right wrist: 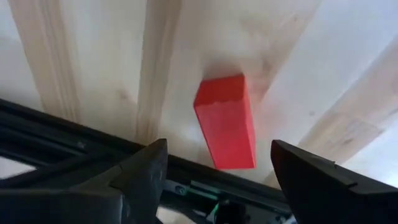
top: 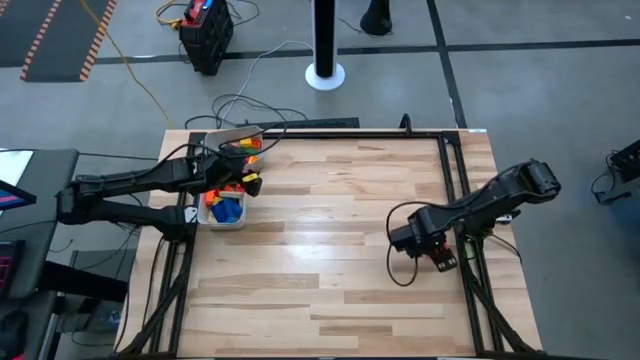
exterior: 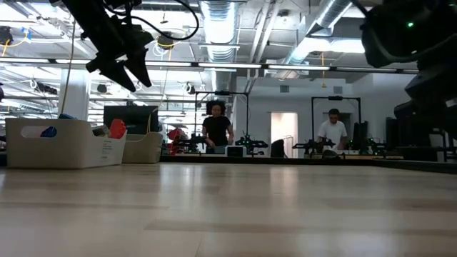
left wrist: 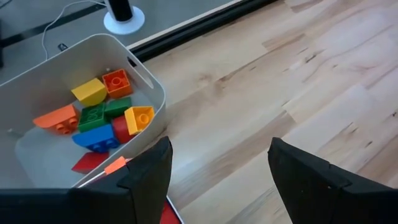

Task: Sort blocks by size
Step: Put the large red wooden block into the white bin

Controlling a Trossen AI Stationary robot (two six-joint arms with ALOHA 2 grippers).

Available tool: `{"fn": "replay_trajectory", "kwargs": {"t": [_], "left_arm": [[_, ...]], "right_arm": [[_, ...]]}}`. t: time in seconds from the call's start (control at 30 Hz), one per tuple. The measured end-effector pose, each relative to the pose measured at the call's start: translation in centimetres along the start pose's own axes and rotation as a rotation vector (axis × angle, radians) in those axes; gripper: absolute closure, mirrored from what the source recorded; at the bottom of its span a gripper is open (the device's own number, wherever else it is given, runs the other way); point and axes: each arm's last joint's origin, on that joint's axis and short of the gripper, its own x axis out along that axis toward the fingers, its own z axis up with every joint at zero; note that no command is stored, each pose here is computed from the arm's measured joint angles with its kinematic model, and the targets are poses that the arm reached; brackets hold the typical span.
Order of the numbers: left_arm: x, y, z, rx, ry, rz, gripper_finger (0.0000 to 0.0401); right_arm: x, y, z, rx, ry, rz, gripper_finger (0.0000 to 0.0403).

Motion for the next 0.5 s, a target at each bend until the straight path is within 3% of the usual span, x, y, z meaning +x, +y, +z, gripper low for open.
{"fn": "replay_trajectory", "kwargs": {"t": [0.23, 0.5], "left_arm": [[0.0, 0.0, 0.0, 0.029, 0.001, 0.002, 0.0147], [0.0, 0.0, 0.0, 0.044, 0.0, 0.003, 0.0147]], "right_arm": [[0.0, 0.2, 0.2, 0.001, -0.016, -0.012, 0.0092], [-3.9, -0.3, 1.0, 0.141, -0.006, 0.006, 0.0092]]}}
